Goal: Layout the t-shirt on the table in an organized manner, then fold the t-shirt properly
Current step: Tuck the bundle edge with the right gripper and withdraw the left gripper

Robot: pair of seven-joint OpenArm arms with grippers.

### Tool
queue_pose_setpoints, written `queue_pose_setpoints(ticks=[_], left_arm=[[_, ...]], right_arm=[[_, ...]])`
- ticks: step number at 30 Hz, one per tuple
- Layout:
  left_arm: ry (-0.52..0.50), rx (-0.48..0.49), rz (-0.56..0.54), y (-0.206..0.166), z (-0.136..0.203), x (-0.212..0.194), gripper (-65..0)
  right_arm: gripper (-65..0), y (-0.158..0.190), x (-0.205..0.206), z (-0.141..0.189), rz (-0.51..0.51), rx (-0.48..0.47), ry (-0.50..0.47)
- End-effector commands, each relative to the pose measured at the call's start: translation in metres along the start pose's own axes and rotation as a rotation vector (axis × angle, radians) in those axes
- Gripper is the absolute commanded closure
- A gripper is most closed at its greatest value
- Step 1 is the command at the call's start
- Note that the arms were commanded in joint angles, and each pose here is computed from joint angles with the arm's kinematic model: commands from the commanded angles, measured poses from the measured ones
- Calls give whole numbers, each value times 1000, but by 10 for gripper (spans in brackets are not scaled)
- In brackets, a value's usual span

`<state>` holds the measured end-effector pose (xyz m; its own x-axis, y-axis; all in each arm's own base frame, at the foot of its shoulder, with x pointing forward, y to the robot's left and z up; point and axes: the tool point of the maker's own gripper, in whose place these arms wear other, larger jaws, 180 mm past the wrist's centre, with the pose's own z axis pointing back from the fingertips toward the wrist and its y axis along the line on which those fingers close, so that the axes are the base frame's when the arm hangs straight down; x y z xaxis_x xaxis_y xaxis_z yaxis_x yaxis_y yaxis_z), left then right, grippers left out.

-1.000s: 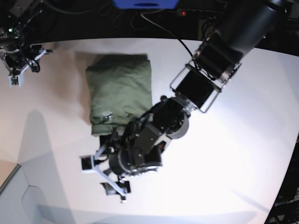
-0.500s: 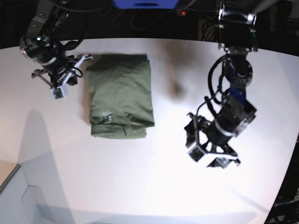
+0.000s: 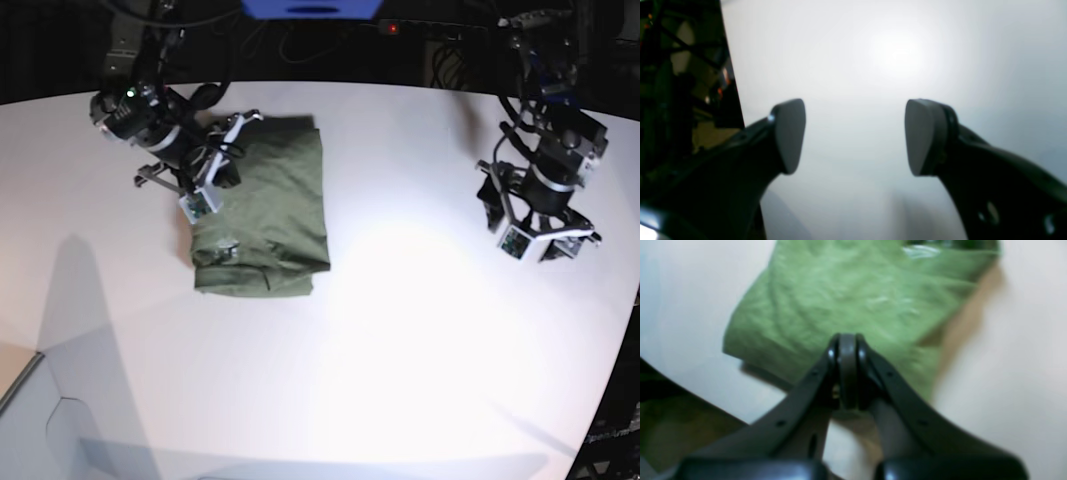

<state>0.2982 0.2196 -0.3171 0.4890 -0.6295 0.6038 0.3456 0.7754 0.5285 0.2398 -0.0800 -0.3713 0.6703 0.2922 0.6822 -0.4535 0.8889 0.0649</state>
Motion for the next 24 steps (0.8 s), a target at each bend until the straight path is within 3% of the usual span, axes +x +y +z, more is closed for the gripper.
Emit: queue_pose_setpoints(ticks=[1,13,21,24], left_arm=[[-34,35,1,11,6,7,-449],[46,58,22,15,21,-27,-449],[58,58,27,15,23,-33,-449],[57,59,27,15,23,-32,-449]], right_arm=[[0,-2,4,-1,-5,3,-32],[0,3,-38,-33,-89,83,-15],[0,-9,24,13,34,-17,-185],[0,-10,32,21,51,-32,-209]])
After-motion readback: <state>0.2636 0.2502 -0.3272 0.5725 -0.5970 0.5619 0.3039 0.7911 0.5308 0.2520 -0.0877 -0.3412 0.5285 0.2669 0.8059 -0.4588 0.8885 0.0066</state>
